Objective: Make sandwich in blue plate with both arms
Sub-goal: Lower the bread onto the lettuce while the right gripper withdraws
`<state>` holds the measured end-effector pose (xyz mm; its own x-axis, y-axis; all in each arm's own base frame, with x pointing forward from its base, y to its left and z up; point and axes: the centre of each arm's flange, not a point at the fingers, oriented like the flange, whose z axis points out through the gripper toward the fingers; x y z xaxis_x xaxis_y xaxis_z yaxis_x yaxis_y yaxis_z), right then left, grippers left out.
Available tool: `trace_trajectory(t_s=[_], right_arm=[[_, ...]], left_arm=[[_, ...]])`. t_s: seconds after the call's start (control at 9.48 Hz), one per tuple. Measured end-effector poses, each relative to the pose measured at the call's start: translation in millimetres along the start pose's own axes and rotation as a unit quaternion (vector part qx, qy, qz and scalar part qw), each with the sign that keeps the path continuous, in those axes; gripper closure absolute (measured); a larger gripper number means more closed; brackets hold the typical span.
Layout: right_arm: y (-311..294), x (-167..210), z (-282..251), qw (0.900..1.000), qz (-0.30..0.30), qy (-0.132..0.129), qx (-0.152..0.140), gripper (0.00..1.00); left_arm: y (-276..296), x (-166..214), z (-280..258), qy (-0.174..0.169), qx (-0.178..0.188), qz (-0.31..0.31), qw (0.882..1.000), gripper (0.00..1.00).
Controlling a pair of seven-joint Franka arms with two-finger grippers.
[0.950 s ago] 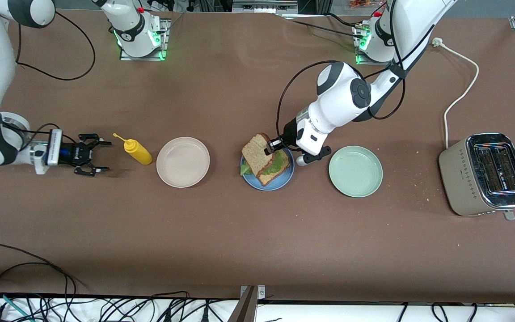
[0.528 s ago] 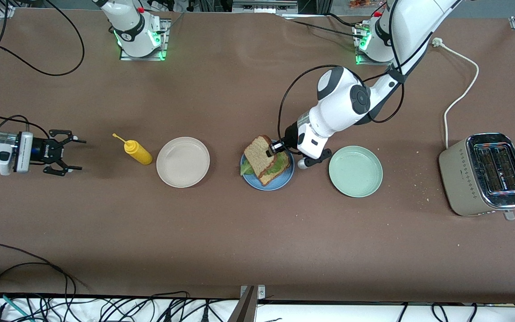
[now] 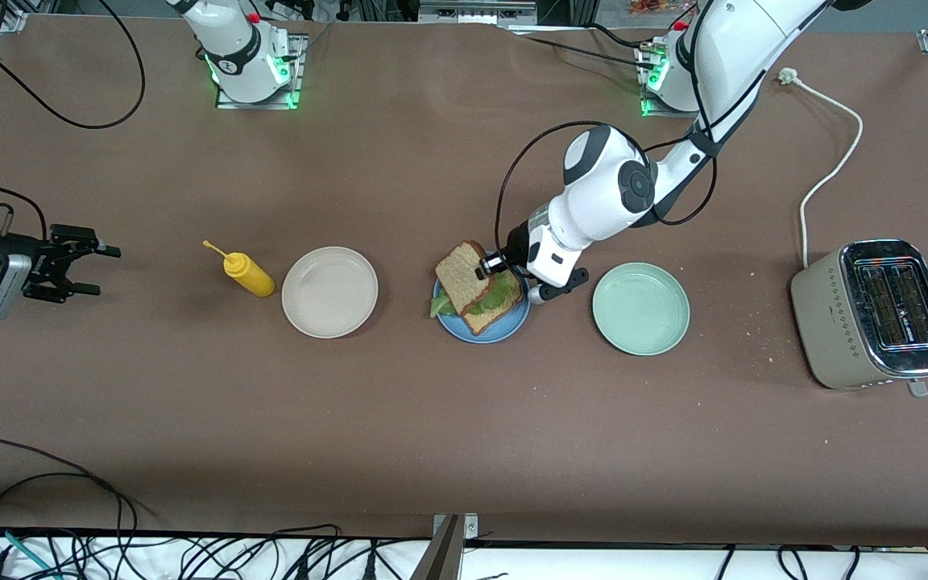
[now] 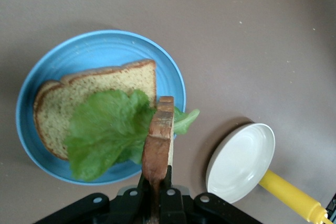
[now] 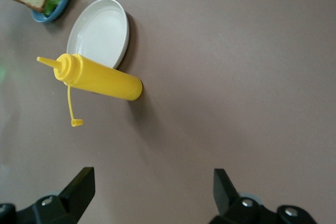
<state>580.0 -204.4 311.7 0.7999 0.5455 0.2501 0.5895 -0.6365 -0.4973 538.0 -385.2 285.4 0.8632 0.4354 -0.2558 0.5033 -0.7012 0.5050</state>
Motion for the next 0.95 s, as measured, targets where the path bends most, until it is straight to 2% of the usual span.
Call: trace_trajectory(t_s=[0.21,0.32,0.42,0.63,0.84,0.95], right_arm=[[-19.1,10.3,-23.6,0.995,0.077,-0.041,-0.042,0.0],[-27.4,14.4,-32.1,0.989,0.119,-0.058,-0.062,0.0],[-38.3,21.0,-41.0,0.98,0.166,-0.071,-0.085,0.0],[-74.7,42.8,-61.7,0.955,0.246,-0.094,-0.136,0.0],[-139.1,77.7,-83.4,0.93,0.298,-0.105,-0.19,0.0],[-176.8,96.5,-90.4,0.917,0.325,-0.097,-0.211,0.0]], left_arm=[[-9.9,13.5,2.9,0.008,0.008,-0.008,1.0,0.91],[-13.3,17.8,3.9,0.011,0.011,-0.011,1.0,0.91],[-17.0,21.6,5.9,0.014,0.015,-0.013,1.0,0.91],[-25.3,22.1,15.9,0.012,0.026,-0.015,0.999,0.91],[-33.2,19.3,23.9,0.007,0.035,-0.017,0.999,0.85],[-36.7,19.3,26.2,0.005,0.039,-0.018,0.999,0.73]])
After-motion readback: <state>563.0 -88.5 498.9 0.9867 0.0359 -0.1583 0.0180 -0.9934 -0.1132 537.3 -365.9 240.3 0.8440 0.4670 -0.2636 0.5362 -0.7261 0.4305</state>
